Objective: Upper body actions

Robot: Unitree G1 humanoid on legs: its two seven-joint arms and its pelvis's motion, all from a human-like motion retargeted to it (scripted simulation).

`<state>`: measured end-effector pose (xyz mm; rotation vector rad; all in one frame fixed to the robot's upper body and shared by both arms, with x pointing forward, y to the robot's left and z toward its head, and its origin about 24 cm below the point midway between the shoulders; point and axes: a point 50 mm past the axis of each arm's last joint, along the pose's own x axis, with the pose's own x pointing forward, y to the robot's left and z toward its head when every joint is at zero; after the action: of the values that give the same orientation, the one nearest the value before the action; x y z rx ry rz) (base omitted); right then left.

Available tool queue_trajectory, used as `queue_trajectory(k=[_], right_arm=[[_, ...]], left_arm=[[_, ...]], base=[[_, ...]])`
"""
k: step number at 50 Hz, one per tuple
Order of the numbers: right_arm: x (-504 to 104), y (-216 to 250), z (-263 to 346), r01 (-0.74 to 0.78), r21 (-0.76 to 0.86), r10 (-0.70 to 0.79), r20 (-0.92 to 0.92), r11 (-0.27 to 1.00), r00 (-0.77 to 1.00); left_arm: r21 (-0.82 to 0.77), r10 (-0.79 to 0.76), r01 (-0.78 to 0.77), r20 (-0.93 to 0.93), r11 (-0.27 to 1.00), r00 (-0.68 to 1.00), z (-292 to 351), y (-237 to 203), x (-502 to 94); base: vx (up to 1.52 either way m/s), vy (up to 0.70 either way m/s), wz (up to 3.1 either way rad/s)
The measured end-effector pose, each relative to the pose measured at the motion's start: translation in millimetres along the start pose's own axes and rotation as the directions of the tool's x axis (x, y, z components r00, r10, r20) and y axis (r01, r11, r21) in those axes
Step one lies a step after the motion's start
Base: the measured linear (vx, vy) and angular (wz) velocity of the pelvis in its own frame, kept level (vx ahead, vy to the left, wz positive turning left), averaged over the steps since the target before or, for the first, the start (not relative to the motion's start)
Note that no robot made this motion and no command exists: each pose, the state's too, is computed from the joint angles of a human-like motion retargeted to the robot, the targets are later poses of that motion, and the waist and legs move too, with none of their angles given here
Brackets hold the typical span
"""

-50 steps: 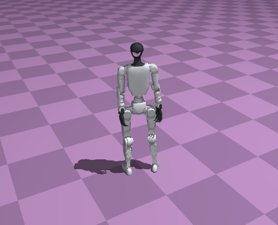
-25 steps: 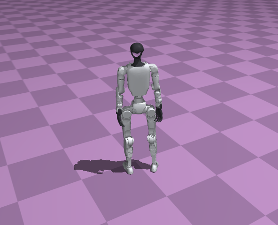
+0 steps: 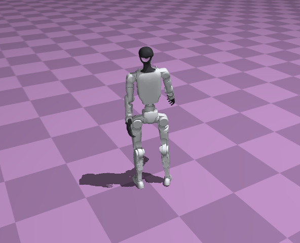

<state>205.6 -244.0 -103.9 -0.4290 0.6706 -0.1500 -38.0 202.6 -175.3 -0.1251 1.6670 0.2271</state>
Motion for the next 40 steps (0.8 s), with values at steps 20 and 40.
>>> queue_trajectory(k=[20, 40], right_arm=[[-200.8, -226.1, 268.6, 0.242, 0.965, -0.838, 0.212, 0.099, -0.502], [-219.8, -232.2, 304.7, 0.374, 0.923, -0.925, 0.215, 0.088, -0.314]], left_arm=[[-0.018, 0.043, -0.043, 0.003, 0.999, 0.999, 1.0, 12.4, -1.3], [-0.064, 0.077, -0.072, 0.080, 0.995, 0.994, 24.5, 17.9, -2.6]], base=[[0.05, -0.03, -0.08], [0.00, 0.00, 0.17]])
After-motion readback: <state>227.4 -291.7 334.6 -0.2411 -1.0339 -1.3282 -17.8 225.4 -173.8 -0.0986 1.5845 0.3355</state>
